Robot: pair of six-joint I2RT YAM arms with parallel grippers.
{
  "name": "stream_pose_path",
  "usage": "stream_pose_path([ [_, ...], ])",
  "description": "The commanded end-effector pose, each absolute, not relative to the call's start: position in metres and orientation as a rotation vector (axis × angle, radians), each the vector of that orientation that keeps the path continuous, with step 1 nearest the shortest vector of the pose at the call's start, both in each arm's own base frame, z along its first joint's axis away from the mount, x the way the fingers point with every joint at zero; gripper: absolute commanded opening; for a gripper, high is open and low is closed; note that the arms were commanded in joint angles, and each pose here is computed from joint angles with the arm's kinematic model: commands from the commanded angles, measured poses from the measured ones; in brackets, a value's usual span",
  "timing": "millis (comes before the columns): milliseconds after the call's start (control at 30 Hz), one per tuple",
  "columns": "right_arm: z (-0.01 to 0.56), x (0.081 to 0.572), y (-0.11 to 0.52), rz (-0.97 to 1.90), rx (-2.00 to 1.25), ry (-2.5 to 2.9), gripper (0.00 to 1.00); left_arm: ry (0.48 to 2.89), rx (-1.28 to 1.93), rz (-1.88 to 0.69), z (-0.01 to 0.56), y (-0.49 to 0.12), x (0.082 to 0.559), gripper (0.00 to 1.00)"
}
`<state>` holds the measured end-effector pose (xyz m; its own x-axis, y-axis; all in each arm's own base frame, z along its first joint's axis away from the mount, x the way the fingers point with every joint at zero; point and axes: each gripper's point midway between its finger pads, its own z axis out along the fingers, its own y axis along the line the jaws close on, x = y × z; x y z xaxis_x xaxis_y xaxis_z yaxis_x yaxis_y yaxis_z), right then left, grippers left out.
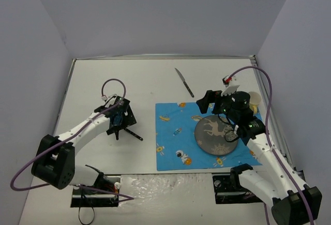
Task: Set the dinner table for one person
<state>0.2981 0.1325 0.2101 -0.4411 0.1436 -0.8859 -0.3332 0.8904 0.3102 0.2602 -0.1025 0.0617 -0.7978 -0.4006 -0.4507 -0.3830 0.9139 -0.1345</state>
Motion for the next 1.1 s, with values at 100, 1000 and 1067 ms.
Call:
stream_pose_path([
  [100, 0.240, 0.283, 0.140, 0.623, -0.179, 1.814, 1.00, 2.513, -0.778, -0.026, 0.045, -0.109, 0.285, 0.80],
  [1000, 0.255, 0.267, 0.142, 0.682, -0.175, 1.756, 1.00, 2.553, -0.372, -0.026, 0.101, -0.179, 0.267, 0.00],
  [1067, 0.259, 0.266, 0.141, 0.677, -0.165, 1.749, 1.00, 2.548, -0.257, -0.054, 0.115, -0.211, 0.264, 0.00],
])
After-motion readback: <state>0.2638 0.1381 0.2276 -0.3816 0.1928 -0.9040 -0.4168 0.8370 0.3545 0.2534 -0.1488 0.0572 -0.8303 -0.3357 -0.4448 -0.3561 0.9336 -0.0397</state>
